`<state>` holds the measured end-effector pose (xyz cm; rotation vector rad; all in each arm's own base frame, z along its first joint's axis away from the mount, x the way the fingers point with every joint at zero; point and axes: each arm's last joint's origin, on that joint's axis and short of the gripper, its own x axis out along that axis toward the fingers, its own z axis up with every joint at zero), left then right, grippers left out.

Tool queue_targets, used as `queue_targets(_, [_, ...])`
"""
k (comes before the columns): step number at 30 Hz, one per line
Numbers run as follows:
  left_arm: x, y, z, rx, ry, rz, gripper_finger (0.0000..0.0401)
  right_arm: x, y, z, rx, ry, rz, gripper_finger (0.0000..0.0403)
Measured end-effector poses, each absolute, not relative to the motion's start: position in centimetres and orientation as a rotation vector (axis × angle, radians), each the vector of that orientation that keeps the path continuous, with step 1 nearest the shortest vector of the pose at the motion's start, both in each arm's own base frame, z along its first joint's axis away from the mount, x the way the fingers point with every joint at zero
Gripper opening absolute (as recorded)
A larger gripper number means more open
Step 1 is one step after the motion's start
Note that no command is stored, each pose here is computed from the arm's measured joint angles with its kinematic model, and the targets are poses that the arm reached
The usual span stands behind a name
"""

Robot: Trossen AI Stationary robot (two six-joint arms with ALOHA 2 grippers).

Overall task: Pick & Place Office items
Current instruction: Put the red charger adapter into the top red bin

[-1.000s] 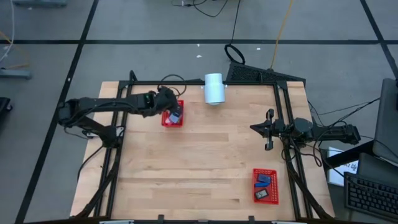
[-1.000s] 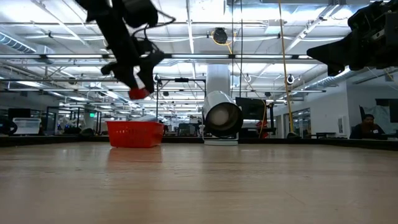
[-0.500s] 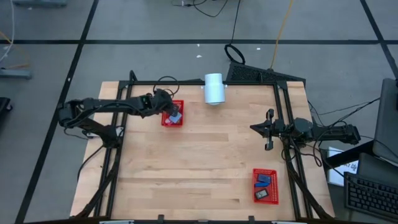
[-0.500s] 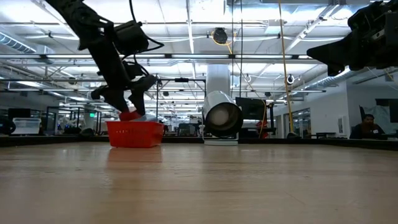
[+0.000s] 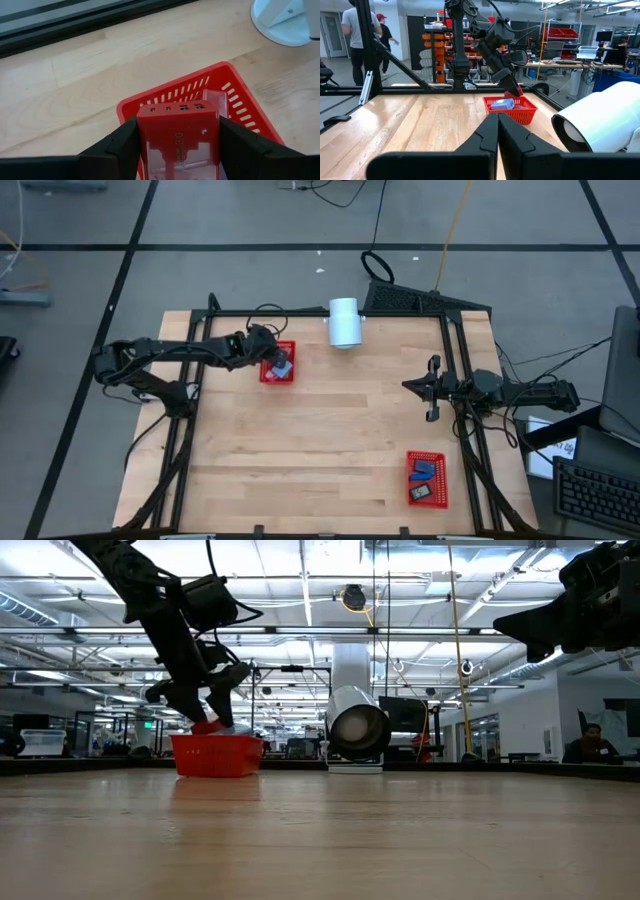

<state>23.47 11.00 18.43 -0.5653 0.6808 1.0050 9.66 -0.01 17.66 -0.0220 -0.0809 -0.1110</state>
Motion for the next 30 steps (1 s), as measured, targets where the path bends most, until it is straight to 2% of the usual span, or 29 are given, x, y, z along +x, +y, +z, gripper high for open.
queue_targets(6, [23.6,10.8,18.3,-0.566,0.686,0.995,0.0234,9.7,0.0,17.7,-0.022,-0.081,-0.111,0.0000])
queue_targets(15, [24.7,10.6,16.8,-0.580,0.724,0.947,0.0214,9.7,0.0,17.7,-0.022,-0.081,-0.111,0.0000])
queue_targets(22, [24.8,10.6,16.6,-0.582,0.730,0.944,0.0252,9.7,0.0,17.7,-0.022,-0.081,-0.111,0.0000])
queue_targets(30, [24.8,10.6,16.6,-0.567,0.737,0.936,0.0235,9.7,0.0,17.7,-0.022,-0.081,-0.111,0.0000])
